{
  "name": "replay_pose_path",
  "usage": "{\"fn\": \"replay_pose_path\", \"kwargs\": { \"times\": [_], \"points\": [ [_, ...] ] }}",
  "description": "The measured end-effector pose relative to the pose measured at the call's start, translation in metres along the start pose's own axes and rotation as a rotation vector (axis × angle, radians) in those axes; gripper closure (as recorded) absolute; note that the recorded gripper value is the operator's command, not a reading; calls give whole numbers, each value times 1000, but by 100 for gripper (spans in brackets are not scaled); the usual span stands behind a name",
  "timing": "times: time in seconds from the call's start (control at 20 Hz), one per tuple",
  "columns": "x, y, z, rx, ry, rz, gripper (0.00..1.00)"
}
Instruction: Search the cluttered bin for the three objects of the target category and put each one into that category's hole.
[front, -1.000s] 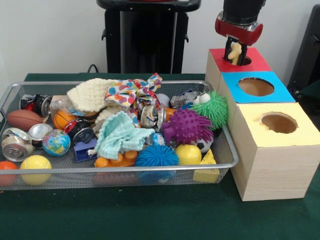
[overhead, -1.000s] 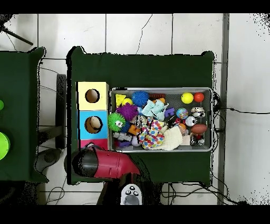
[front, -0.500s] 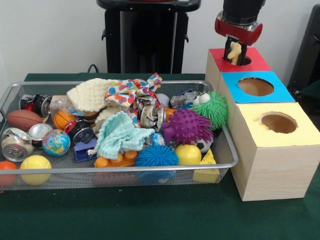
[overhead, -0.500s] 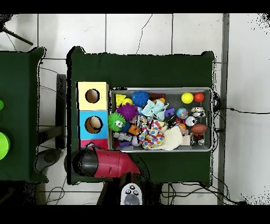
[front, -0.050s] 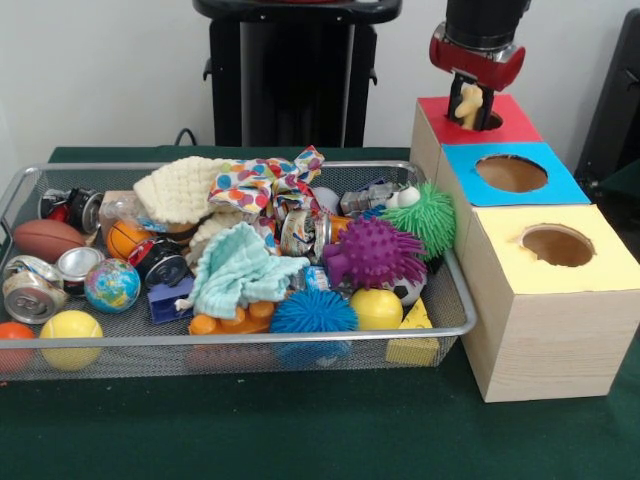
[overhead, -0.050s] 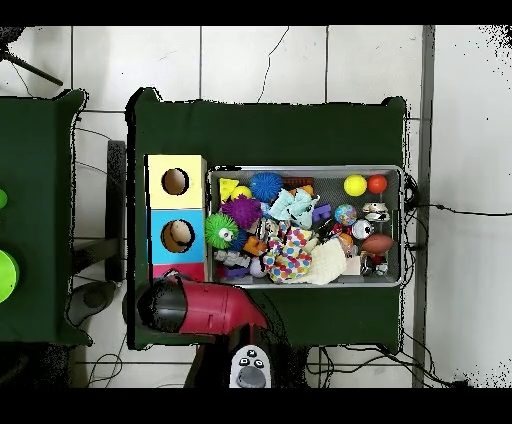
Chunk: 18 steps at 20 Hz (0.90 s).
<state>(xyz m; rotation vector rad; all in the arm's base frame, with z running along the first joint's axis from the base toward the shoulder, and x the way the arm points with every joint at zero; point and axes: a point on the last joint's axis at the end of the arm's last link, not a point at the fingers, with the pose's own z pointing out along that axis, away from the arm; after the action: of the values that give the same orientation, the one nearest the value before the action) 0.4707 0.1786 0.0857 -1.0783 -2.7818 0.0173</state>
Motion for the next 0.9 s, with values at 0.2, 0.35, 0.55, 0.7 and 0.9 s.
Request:
{"fn": "replay_pose_path", "kwargs": {
  "times": [0.2, 0.35, 0.55, 0.7, 0.9],
  "points": [
    [-3, -2, -2, 7, 2, 1, 0],
    [-6, -7, -5, 18, 3, 4, 0],
    [-13, -18, -6, 39, 5, 16, 0],
    [-20, -26, -7, 48, 2, 30, 0],
    [-30, -37, -8, 56, -4, 44, 0]
  ]
}}
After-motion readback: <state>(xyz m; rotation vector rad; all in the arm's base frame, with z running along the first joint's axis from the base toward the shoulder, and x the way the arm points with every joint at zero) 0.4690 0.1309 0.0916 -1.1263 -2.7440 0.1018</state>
